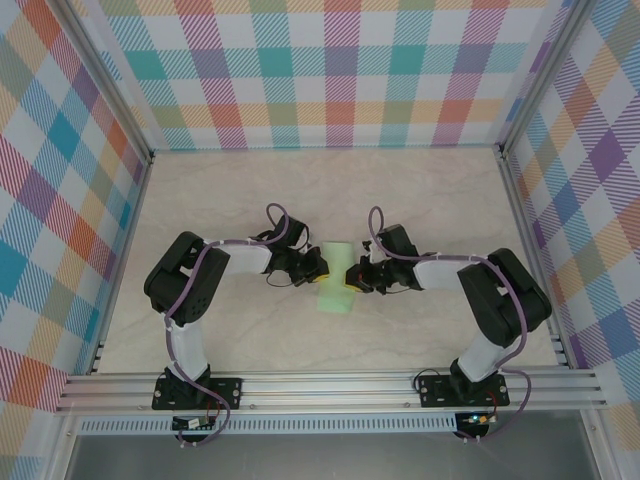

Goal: Fold a paper plane with a square sheet of paper (pick it up from the middle)
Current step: Fold the square sheet of paper in half at the center of the table.

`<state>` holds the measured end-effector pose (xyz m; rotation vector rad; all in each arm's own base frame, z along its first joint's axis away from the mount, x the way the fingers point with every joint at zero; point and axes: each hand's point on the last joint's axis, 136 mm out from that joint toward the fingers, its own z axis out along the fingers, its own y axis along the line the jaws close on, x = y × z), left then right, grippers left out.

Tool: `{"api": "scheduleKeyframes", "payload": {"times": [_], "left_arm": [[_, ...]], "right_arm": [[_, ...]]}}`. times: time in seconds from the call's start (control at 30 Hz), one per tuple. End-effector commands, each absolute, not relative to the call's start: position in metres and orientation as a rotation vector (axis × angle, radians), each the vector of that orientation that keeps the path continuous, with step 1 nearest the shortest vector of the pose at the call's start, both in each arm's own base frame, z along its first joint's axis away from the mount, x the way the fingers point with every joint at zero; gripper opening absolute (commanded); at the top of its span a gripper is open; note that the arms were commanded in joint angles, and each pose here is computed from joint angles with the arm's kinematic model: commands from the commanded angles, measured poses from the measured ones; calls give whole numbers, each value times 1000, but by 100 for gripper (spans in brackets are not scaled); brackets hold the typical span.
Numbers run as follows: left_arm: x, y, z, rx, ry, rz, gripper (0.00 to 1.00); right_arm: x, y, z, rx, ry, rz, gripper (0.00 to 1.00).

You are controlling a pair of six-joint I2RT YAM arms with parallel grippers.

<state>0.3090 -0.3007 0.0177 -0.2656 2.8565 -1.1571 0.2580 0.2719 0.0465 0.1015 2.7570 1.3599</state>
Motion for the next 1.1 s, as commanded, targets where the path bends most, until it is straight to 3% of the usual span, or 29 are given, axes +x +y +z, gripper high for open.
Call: {"api": "scheduleKeyframes", "payload": {"times": [0.0, 0.37, 0.73, 1.07], "left_arm": [[279, -271, -39, -354, 3052, -889, 0], [278, -269, -40, -347, 3058, -874, 0], [278, -269, -41, -349, 3064, -868, 0], [278, -269, -41, -344, 3066, -871, 0]], "right_arm": [[245, 269, 39, 81, 2784, 1388, 1], [225, 256, -5, 145, 2871, 1334, 0], [222, 266, 39, 35, 2751, 1442, 1], [198, 261, 2, 31, 2871, 1360, 1]]}}
